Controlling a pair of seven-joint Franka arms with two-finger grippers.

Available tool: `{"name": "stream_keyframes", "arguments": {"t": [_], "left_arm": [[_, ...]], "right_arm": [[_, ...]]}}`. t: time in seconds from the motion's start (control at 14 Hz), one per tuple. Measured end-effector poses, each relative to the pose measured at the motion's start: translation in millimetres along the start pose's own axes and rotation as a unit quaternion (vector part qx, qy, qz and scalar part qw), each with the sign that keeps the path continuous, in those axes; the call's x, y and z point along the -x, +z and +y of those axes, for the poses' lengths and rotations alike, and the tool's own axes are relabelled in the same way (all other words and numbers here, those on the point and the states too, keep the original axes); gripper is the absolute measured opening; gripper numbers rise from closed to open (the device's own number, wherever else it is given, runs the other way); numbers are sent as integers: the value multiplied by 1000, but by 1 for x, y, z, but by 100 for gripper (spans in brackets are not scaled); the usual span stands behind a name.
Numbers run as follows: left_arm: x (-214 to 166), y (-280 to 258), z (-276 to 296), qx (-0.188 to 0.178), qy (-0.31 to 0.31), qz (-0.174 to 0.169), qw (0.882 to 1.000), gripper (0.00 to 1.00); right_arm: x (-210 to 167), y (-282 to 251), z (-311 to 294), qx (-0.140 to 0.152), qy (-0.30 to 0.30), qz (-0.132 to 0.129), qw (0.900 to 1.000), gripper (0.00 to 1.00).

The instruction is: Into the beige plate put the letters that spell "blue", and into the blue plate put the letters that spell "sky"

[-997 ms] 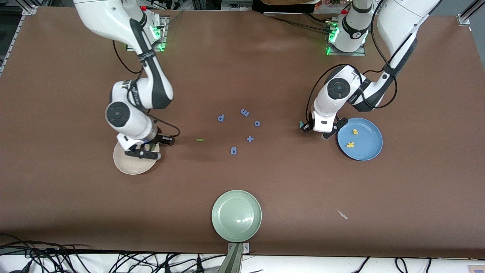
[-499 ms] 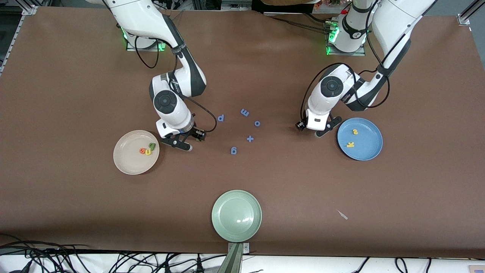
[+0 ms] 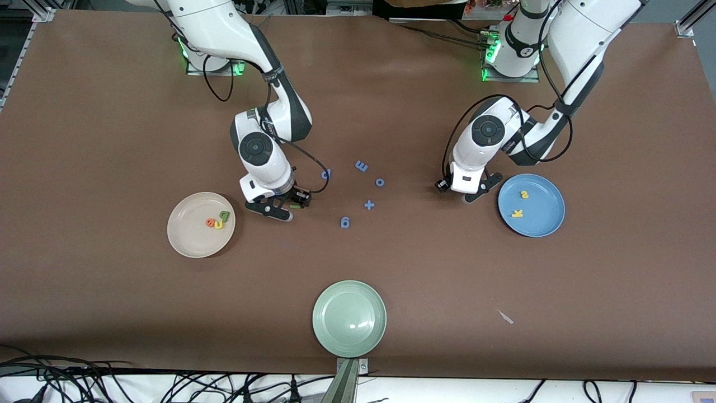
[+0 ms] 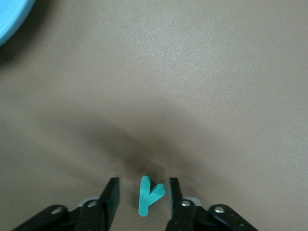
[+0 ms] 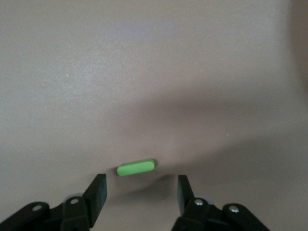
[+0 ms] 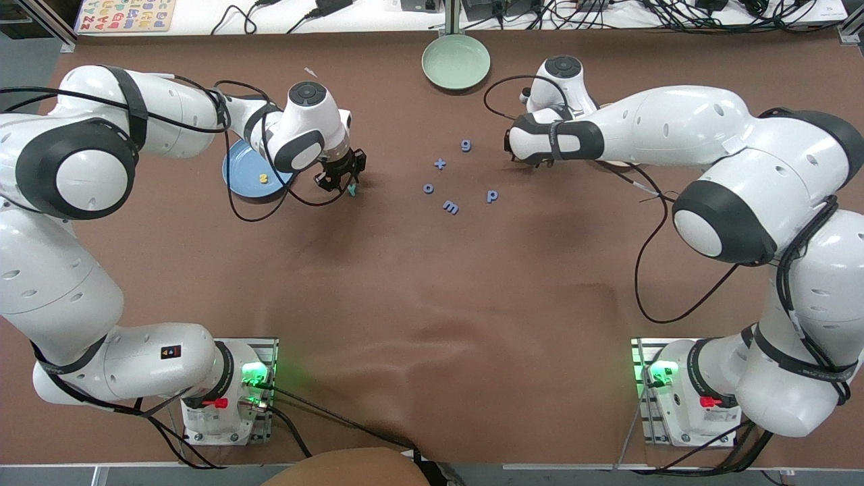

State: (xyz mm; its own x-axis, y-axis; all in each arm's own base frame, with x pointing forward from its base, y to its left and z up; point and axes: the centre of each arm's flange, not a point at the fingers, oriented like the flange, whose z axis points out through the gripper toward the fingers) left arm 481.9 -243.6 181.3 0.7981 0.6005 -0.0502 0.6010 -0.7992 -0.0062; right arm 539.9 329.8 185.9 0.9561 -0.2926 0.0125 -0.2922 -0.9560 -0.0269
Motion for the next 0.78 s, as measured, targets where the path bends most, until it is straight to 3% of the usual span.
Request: {"name": "stream_keyframes", "arguments": {"t": [0.78], "left_arm": [[-2,-2,2,3,-1,1,1000,45]], "right_arm": [[2,11,0,3,-3,5,1000,66]]}}
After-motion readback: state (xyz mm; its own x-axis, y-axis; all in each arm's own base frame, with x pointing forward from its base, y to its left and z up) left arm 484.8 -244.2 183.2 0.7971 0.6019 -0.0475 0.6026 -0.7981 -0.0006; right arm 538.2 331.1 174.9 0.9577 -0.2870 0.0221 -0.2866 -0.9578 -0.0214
